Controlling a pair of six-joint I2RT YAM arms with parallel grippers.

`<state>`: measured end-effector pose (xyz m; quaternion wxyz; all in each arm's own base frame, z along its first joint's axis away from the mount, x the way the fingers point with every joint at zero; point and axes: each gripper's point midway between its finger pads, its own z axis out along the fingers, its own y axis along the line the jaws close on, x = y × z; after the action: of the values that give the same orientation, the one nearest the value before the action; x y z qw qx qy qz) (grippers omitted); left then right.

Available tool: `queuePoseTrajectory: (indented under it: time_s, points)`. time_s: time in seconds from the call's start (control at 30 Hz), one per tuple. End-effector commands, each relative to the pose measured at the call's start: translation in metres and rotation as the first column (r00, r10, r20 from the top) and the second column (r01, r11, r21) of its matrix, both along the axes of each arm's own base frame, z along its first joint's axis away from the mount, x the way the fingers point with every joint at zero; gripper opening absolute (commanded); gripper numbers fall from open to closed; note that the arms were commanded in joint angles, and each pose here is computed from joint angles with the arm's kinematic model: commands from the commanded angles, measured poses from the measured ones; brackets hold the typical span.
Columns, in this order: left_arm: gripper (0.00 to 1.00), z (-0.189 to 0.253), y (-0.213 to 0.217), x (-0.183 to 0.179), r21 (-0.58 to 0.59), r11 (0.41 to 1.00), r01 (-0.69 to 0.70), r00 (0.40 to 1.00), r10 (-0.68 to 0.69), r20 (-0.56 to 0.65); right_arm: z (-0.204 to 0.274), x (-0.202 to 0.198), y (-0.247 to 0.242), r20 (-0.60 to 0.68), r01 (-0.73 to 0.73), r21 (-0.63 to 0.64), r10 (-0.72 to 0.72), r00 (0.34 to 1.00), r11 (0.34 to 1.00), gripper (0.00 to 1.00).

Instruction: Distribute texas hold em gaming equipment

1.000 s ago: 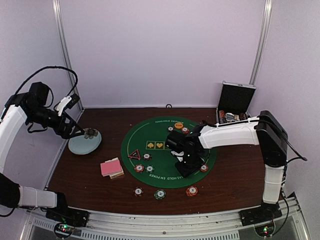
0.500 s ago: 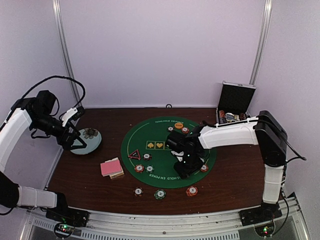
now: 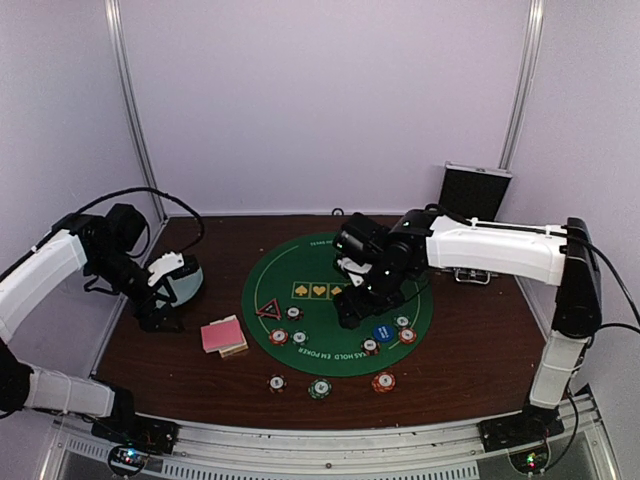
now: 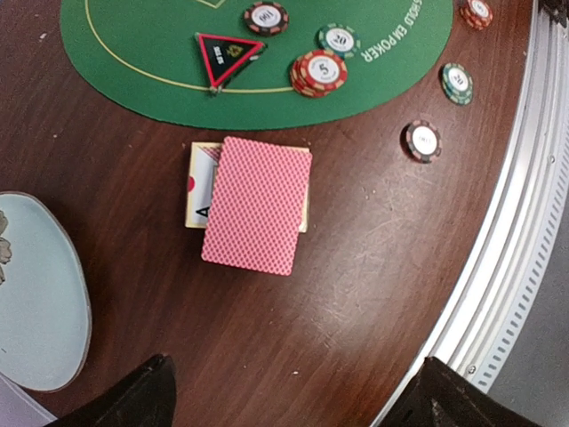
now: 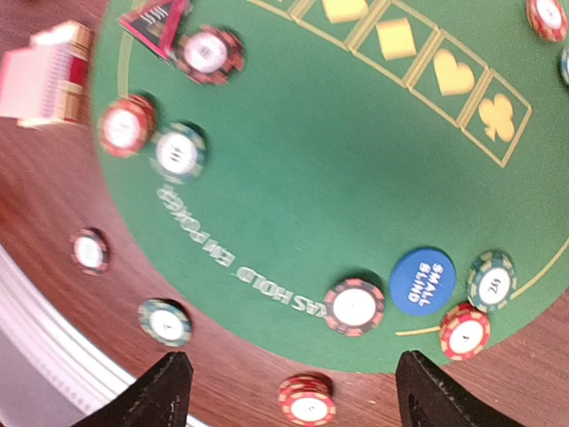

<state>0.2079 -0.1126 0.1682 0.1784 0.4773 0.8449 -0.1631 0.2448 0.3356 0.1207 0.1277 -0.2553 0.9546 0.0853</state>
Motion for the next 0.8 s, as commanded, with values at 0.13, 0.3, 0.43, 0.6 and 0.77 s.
queuePoseTrajectory:
  time_s: [0.13, 0.3, 0.43, 0.6, 0.77]
  points:
    - [0.98, -0.031, -0.013, 0.005, 0.072, 0.993, 0.095, 0.994, -0.099, 0.051, 0.041, 0.007, 0.066, -0.053, 0.085, 0.350, -0.071, 0.996, 0.933, 0.85]
    - [0.98, -0.050, -0.025, 0.011, 0.120, 0.982, 0.143, 0.988, -0.148, 0.035, 0.046, 0.013, 0.088, -0.081, 0.103, 0.415, -0.076, 0.994, 0.904, 0.87]
    - [0.98, -0.066, -0.026, 0.024, 0.173, 0.972, 0.157, 0.984, -0.168, 0.051, 0.053, 0.016, 0.088, -0.063, 0.120, 0.454, -0.103, 0.993, 0.883, 0.97]
    - [0.98, -0.073, -0.032, 0.030, 0.177, 0.968, 0.179, 0.982, -0.187, 0.031, 0.055, 0.014, 0.081, -0.061, 0.135, 0.455, -0.121, 0.991, 0.880, 1.00]
    - [0.97, -0.081, -0.036, 0.029, 0.198, 0.957, 0.214, 0.975, -0.222, 0.022, 0.051, 0.012, 0.077, -0.072, 0.153, 0.447, -0.135, 0.988, 0.881, 1.00]
